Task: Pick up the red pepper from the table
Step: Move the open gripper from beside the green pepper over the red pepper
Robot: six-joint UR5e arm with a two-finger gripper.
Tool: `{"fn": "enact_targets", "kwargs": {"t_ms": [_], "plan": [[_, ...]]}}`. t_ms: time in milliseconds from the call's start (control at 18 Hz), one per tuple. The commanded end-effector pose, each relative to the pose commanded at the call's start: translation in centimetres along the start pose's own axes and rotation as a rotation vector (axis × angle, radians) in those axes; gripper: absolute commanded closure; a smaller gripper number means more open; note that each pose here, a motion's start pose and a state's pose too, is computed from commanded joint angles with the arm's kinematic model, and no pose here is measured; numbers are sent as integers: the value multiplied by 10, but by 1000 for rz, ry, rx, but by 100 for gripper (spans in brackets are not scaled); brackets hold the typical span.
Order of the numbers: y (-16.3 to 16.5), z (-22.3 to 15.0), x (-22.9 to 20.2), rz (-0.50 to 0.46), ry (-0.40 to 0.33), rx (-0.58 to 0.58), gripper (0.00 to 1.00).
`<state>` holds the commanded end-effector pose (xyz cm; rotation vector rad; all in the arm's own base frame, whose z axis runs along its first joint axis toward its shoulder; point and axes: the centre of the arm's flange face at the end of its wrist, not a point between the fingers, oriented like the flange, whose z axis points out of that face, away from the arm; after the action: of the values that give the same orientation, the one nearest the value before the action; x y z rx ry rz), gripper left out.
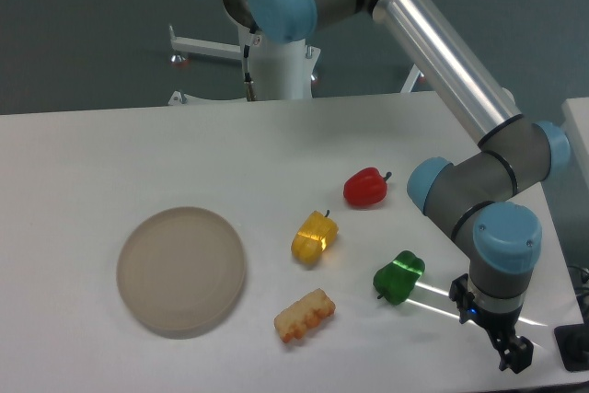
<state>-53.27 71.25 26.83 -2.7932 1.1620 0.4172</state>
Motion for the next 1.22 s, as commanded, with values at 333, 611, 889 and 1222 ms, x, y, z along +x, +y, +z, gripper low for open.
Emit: {"fn": "enact_targets", "kwargs": {"t_ms": [333,611,889,1222], "plan": [[-2,-13,12,-55,26,16,0],[-5,-45,47,-109,82,43,0],[-9,-74,103,-166,155,63,0],[-7,-90,169,-111,230,50,0]]}}
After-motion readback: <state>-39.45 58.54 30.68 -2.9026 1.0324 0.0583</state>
